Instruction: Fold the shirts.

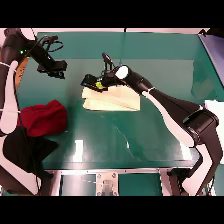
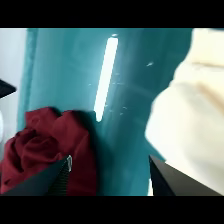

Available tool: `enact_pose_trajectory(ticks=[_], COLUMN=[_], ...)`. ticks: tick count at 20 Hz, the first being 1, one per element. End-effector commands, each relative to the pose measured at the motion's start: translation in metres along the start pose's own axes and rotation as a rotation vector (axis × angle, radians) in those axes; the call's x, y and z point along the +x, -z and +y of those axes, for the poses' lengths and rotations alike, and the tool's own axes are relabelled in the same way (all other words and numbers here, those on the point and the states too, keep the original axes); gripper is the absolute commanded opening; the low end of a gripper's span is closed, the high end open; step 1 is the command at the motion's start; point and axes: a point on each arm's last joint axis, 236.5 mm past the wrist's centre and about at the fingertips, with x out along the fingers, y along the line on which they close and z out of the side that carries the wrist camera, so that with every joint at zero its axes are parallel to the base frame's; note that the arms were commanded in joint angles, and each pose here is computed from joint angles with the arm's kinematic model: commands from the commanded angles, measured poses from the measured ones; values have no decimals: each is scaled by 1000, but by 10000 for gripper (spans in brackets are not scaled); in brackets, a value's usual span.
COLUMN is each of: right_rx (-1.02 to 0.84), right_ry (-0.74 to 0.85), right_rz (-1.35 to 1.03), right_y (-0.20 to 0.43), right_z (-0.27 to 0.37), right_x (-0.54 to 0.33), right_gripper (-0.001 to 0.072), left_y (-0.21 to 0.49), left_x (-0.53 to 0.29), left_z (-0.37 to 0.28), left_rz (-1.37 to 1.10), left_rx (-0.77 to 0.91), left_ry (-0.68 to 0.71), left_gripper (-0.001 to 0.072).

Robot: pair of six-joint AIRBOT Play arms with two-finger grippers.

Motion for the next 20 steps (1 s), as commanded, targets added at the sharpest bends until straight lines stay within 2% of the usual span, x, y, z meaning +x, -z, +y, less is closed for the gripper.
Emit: enact_pose_trajectory(ticks=[1,6,11,15,20], right_rx=[-11,114,313,372,416], right_ry=[86,315,394,309,97], right_rz=[25,67,131,142,163], right_y=[-22,-59,-19,1,4], right_z=[-38,-155,-246,-269,-245], right_x=[-42,-193,-228,-193,-136], right_gripper=[551,551,551,551,551], left_y=[2,2,2,2,2], left_x=[-1,-1,-1,-1,-1], left_z=[4,4,5,5,5], left_rz=[5,6,6,5,6], left_rx=[18,18,7,6,6], left_ry=[-6,-8,-10,-10,-11], left_gripper=[22,22,22,22,22])
